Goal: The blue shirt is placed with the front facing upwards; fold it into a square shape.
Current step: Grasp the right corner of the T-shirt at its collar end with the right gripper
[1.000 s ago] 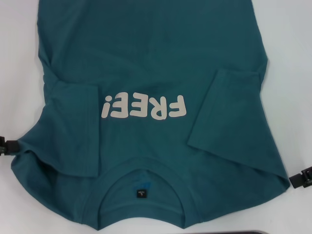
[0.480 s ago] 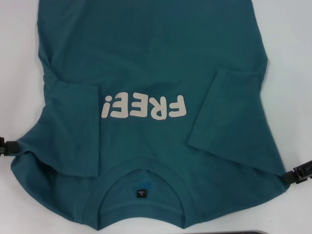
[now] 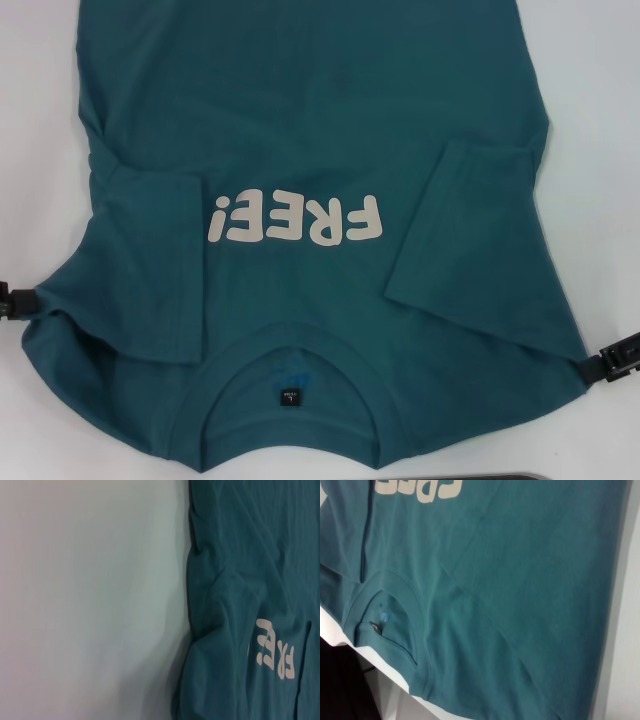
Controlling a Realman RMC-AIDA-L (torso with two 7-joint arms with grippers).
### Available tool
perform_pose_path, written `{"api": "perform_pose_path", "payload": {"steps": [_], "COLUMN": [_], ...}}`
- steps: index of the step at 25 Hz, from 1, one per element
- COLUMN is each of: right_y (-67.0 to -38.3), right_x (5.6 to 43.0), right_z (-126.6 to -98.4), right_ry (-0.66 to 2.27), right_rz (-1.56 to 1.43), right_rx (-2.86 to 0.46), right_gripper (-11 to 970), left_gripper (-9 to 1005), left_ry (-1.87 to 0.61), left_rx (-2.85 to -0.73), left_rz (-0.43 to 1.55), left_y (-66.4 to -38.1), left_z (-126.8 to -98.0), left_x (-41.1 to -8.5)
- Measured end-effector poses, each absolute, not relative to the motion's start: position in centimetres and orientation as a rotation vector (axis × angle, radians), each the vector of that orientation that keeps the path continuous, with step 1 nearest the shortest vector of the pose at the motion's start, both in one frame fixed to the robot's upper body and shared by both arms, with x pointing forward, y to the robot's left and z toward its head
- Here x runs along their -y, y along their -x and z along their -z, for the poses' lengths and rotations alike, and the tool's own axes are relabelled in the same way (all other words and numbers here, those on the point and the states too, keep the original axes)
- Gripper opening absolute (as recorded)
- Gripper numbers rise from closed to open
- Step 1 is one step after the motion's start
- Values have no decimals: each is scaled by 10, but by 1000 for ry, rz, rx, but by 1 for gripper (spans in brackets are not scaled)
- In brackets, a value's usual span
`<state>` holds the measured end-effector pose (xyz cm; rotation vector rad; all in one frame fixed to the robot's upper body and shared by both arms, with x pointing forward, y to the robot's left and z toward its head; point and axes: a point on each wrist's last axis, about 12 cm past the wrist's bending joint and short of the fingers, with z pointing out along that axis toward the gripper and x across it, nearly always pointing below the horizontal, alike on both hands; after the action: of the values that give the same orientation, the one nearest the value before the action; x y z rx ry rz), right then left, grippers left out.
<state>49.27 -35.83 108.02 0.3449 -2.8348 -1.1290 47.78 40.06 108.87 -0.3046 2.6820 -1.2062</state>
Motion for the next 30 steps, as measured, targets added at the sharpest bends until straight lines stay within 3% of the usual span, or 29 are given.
{"api": "perform_pose_path", "payload": {"steps": [30], "right_y": [-494], "right_x": [355], "right_z": [-1076], "right_ry": [-264], "right_rz": [1111], "right_rx": [2829], "right_gripper": [651], "left_gripper": [50], "left_ry": [312], "left_rx": [-2684], "left_rz": [1203], "left_y": [-475], "left_z": [-1087], "left_x": [-402]}}
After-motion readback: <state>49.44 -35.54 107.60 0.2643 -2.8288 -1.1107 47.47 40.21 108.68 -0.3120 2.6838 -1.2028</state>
